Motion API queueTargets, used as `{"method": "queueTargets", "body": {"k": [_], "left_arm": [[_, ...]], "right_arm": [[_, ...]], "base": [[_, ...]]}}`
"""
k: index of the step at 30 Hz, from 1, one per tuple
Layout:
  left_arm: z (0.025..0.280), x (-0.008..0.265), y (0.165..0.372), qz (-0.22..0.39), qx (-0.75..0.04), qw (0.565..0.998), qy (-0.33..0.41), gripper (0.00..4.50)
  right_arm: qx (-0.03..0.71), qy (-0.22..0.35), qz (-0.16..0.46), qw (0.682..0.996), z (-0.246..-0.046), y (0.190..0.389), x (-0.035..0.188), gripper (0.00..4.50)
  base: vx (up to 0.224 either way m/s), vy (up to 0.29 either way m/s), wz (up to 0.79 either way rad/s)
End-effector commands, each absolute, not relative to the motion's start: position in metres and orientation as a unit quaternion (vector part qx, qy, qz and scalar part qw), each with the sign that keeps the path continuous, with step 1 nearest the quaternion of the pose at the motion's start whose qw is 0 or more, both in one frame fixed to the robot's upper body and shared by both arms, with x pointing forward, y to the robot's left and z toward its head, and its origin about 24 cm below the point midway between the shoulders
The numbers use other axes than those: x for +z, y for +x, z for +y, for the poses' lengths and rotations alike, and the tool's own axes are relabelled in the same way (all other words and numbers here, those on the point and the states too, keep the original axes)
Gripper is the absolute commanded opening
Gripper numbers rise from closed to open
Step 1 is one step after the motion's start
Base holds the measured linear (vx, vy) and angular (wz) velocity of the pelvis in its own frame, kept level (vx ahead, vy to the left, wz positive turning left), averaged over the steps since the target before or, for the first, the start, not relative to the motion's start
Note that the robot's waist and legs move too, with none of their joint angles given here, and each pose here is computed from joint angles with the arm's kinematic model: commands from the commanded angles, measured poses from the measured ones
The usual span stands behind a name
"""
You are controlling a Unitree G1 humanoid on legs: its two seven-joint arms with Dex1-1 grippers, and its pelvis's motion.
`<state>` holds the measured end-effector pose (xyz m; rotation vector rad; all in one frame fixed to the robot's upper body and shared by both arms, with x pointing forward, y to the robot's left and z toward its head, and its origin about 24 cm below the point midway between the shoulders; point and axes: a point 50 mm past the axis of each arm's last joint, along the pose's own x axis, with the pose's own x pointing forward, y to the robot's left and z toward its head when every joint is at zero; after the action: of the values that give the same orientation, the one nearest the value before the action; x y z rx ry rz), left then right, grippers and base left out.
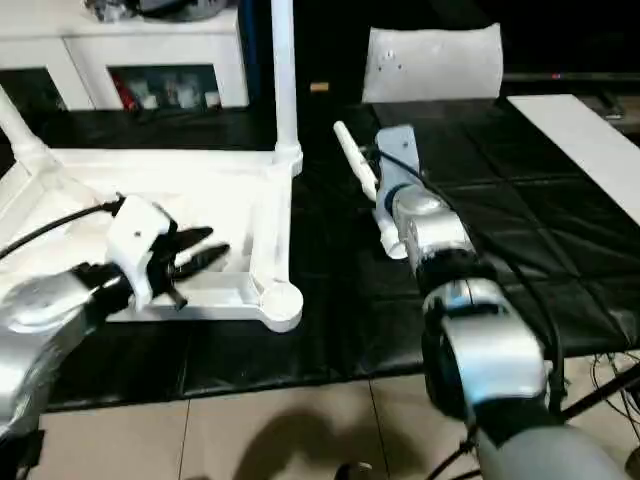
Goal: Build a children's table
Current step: Rotate table base, then pick table leg
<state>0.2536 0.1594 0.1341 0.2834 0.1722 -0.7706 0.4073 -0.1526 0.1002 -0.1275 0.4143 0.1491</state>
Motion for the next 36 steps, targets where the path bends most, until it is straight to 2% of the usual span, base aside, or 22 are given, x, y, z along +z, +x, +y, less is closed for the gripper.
{"method": "queueTargets", "body": {"k": [1,2,3,7,14,17,19,22,24,26,30,36], "left_arm": [[0.157,0.138,0.248,0.088,-0.387,0.907,0.143,2.20],[0.159,0.140,0.245,0.090,-0.384,0.907,0.149,2.20],[0.160,0.141,0.244,0.091,-0.383,0.907,0.150,2.47],[0.163,0.141,0.238,0.102,-0.383,0.904,0.158,2.60],[0.164,0.144,0.230,0.120,-0.381,0.902,0.166,3.33],[0.165,0.144,0.230,0.122,-0.377,0.903,0.168,3.44],[0.166,0.145,0.228,0.124,-0.376,0.902,0.171,3.75],[0.167,0.148,0.229,0.124,-0.375,0.902,0.173,3.88],[0.167,0.149,0.230,0.124,-0.375,0.902,0.173,4.07],[0.167,0.150,0.230,0.123,-0.375,0.902,0.174,4.19],[0.168,0.149,0.228,0.130,-0.387,0.896,0.175,4.49],[0.161,0.148,0.225,0.137,-0.420,0.881,0.167,4.50]], "right_arm": [[0.062,-0.070,0.207,0.974,-0.156,0.409,0.104,4.50],[0.047,-0.074,0.212,0.973,-0.160,0.409,0.102,4.50],[0.041,-0.072,0.212,0.974,-0.162,0.409,0.102,4.50],[0.026,-0.063,0.222,0.973,-0.166,0.408,0.099,4.50],[0.040,-0.037,0.251,0.967,-0.166,0.405,0.092,4.50],[0.048,-0.033,0.263,0.963,-0.164,0.403,0.089,4.50],[0.062,-0.026,0.290,0.955,-0.161,0.400,0.083,4.50],[0.069,-0.010,0.315,0.947,-0.159,0.398,0.081,4.50],[0.071,0.001,0.324,0.943,-0.158,0.397,0.081,4.20],[0.074,0.010,0.336,0.939,-0.158,0.396,0.080,4.12],[0.080,0.001,0.354,0.932,-0.162,0.394,0.082,3.68],[0.078,-0.010,0.355,0.932,-0.167,0.395,0.085,3.27]], "base": [[0.000,0.000,0.00],[0.000,0.000,0.00],[0.000,0.000,0.00],[0.000,0.000,0.00],[0.000,0.000,0.00],[0.000,0.000,0.00],[0.000,0.000,0.00],[0.000,0.000,0.00],[0.000,0.000,0.00],[0.000,0.000,0.00],[0.000,0.000,0.00],[0.000,0.000,0.00]]}}
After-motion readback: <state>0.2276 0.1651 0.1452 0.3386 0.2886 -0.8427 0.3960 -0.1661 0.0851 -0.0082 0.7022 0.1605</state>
